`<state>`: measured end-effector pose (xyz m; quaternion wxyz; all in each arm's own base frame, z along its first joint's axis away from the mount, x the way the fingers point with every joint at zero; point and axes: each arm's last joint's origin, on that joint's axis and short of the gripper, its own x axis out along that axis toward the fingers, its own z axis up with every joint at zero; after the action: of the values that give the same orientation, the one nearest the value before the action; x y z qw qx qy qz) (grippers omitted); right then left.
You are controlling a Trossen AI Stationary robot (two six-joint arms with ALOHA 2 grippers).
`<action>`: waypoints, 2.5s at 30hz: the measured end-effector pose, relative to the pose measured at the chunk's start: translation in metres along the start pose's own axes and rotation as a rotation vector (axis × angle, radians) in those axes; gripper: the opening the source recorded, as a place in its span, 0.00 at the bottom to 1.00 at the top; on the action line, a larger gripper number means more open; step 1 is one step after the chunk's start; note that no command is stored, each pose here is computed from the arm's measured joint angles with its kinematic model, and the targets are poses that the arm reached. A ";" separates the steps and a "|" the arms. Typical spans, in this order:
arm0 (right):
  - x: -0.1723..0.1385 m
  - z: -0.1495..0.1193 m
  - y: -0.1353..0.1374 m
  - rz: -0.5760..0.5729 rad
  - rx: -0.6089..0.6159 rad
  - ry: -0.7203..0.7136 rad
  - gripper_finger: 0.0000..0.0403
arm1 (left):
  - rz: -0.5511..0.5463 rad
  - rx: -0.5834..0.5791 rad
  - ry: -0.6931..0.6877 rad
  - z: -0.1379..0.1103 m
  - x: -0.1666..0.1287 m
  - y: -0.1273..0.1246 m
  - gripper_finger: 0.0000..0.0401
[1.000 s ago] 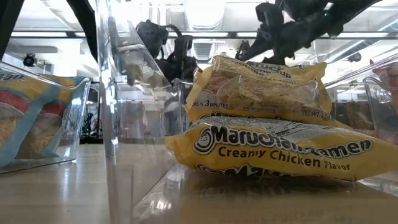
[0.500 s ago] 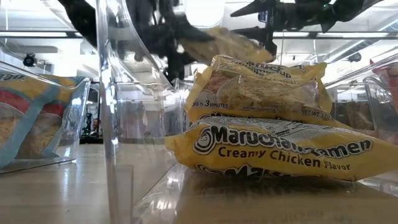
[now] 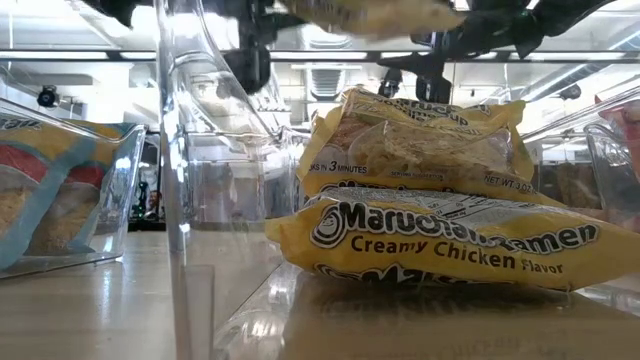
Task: Sort Maruchan noodles
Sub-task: Put the yellow noodle pack into the middle transparent bin, then put the blue noodle pack into the left transparent bin
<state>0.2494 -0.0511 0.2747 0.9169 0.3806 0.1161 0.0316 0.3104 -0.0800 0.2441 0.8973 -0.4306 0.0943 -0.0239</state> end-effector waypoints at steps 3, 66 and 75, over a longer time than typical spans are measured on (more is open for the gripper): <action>0.001 -0.003 0.003 0.024 -0.001 0.028 0.36 | -0.004 0.005 -0.003 -0.021 0.003 -0.022 0.30; -0.015 -0.046 -0.029 -0.375 -0.133 0.438 0.36 | 0.582 -0.158 0.260 -0.083 0.075 -0.041 0.35; -0.027 -0.044 -0.045 -0.523 -0.143 0.480 0.36 | 0.601 -0.030 0.269 -0.050 0.082 -0.051 0.35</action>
<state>0.2114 -0.0571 0.2180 0.8648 0.2547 0.4192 -0.1075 0.3832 -0.1605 0.2410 0.8373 -0.3895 0.3351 0.1869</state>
